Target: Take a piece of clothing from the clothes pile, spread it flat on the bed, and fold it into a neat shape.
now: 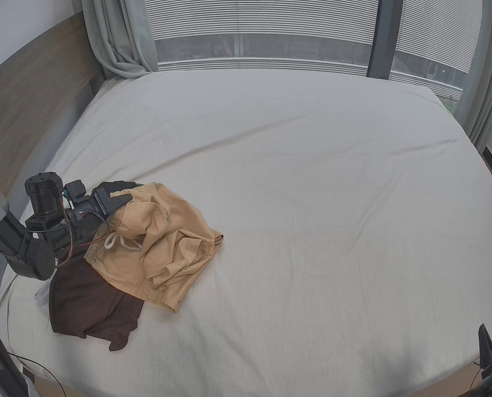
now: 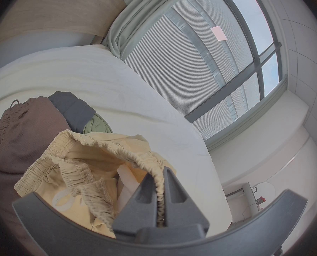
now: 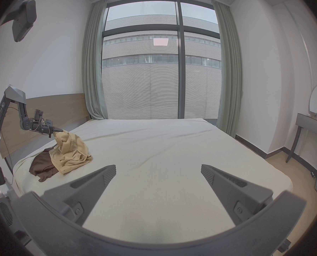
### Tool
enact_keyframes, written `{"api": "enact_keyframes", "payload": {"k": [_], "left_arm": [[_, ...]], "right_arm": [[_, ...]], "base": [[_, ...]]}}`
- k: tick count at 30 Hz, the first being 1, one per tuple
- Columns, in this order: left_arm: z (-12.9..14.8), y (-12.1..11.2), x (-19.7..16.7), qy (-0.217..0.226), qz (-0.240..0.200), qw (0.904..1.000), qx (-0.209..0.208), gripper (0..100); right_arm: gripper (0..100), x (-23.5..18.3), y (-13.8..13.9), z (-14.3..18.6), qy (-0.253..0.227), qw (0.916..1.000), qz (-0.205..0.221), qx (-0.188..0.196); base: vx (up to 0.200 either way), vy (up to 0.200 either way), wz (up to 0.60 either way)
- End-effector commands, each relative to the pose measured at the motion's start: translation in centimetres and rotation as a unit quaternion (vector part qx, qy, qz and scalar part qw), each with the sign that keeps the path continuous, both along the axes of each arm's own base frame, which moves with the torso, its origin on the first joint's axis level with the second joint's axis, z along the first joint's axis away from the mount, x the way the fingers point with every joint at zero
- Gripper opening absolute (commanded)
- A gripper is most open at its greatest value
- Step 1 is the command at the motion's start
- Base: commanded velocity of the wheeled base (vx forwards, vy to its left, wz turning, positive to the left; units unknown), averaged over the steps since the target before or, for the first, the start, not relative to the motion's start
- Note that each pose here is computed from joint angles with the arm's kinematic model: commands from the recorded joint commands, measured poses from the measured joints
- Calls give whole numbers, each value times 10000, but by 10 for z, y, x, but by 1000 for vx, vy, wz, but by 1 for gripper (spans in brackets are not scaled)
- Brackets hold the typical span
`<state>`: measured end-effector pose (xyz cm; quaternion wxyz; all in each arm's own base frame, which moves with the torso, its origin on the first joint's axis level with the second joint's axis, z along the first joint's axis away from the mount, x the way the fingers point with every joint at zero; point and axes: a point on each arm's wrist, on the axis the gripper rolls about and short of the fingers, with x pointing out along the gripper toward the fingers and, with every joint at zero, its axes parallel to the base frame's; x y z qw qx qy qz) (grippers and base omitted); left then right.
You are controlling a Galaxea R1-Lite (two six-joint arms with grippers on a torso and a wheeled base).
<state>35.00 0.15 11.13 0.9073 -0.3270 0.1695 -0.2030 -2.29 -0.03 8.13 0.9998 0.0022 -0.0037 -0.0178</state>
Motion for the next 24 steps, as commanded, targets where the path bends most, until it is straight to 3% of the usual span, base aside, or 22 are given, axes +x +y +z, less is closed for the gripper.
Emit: {"api": "enact_keyframes", "payload": {"k": [1,12,20,24], "left_arm": [[0,0,-2,-26,17,10000,3,0],[-7,-2,-7,175,20,9998,-85,0],[-1,-3,-5,-12,389,9976,-578,0],[1,-11,-9,195,359,9940,-1012,0]], "right_arm": [[100,0,0,-5,5,10000,1,2],[100,0,0,-5,-2,10000,1,2],[100,0,0,-5,5,10000,1,2],[100,0,0,-5,5,10000,1,9]], "base": [[0,0,0],[0,0,0],[0,0,0],[0,0,0]]}}
